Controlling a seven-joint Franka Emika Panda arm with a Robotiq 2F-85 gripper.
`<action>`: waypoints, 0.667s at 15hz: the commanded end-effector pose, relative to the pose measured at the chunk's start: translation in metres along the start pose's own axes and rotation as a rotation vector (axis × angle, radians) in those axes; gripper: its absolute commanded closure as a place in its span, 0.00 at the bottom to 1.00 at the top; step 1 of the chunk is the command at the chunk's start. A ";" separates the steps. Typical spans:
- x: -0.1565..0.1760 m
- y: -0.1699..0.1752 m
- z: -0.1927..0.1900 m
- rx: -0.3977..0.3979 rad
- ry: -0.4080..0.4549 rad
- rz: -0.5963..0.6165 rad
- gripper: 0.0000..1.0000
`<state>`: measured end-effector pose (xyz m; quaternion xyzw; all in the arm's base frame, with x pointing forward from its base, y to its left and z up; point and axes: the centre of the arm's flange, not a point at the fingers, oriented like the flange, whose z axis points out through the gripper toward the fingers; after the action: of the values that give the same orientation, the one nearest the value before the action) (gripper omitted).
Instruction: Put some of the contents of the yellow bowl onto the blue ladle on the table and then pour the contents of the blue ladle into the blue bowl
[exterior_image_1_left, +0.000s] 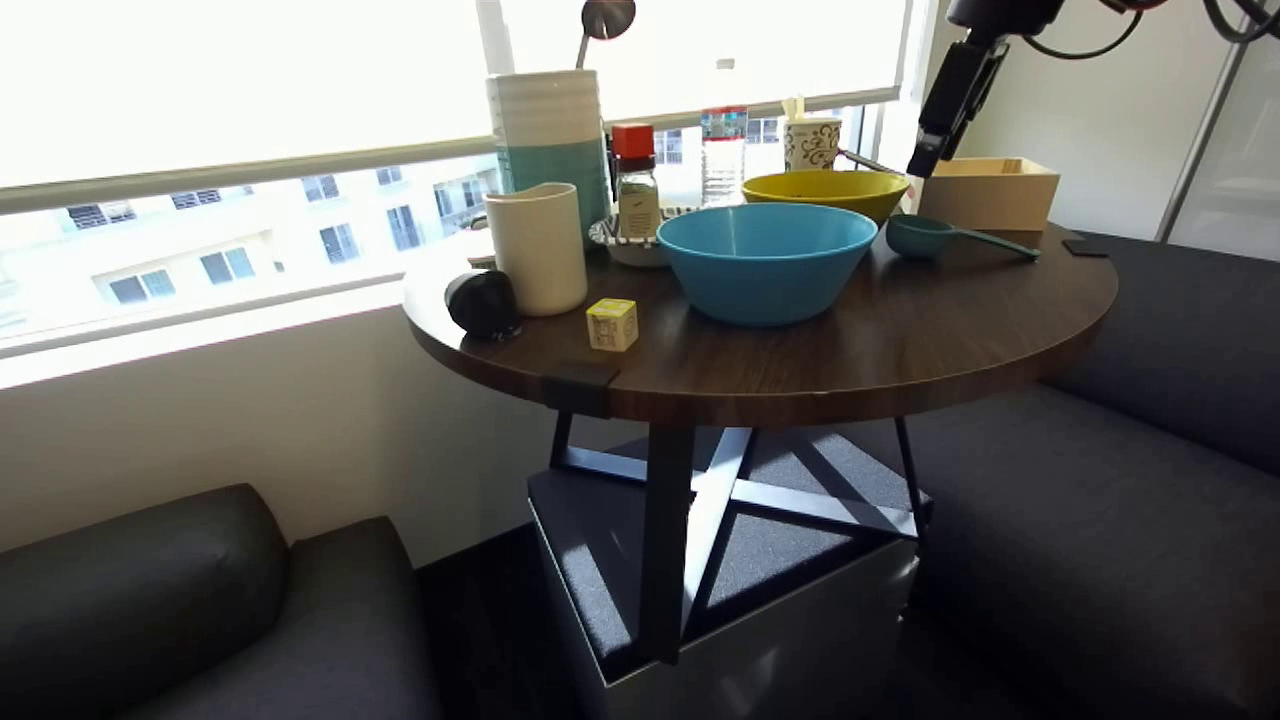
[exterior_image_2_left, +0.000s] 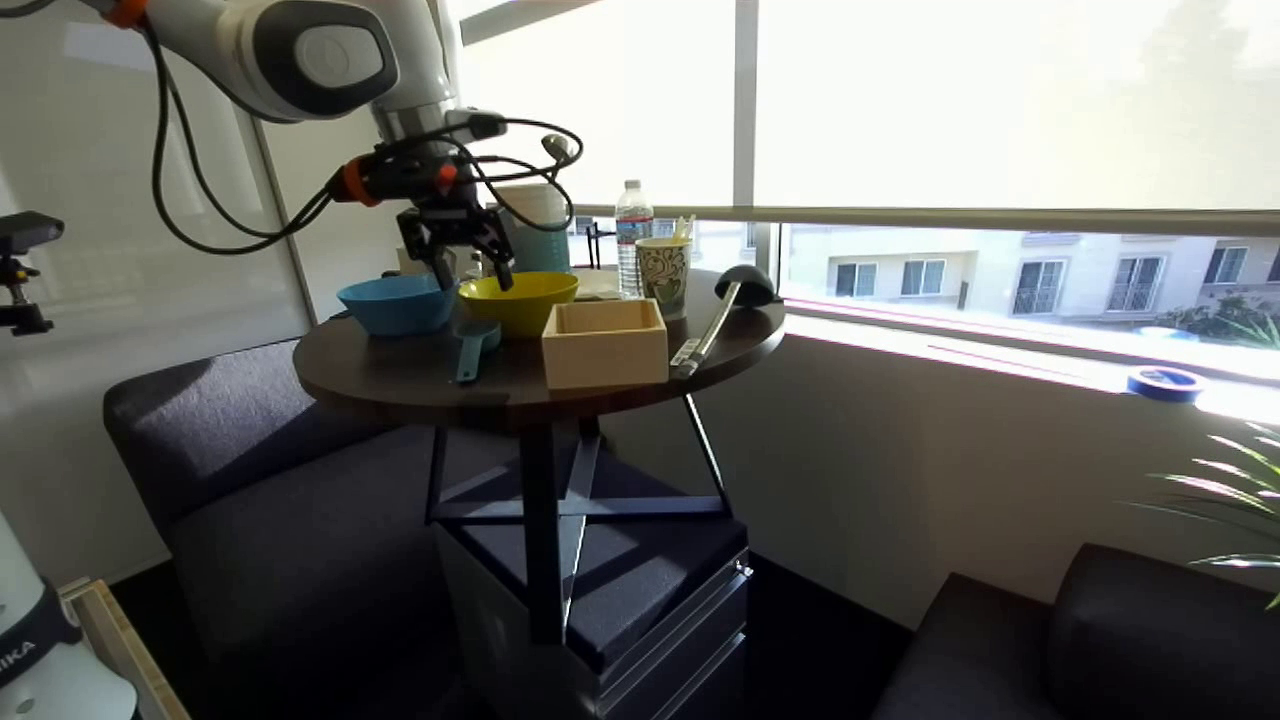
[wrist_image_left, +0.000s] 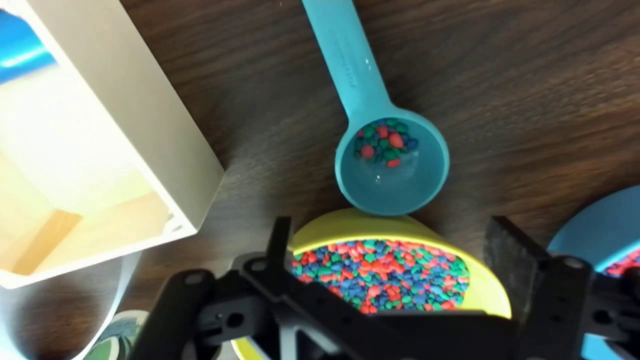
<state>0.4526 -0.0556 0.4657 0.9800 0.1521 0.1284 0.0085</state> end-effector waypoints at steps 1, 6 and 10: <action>0.020 -0.011 -0.027 -0.020 0.046 -0.050 0.00; 0.057 -0.007 -0.009 -0.025 0.054 -0.070 0.00; 0.076 0.000 0.024 -0.013 0.016 -0.071 0.00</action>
<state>0.4953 -0.0324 0.4760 0.9730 0.1787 0.1451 0.0194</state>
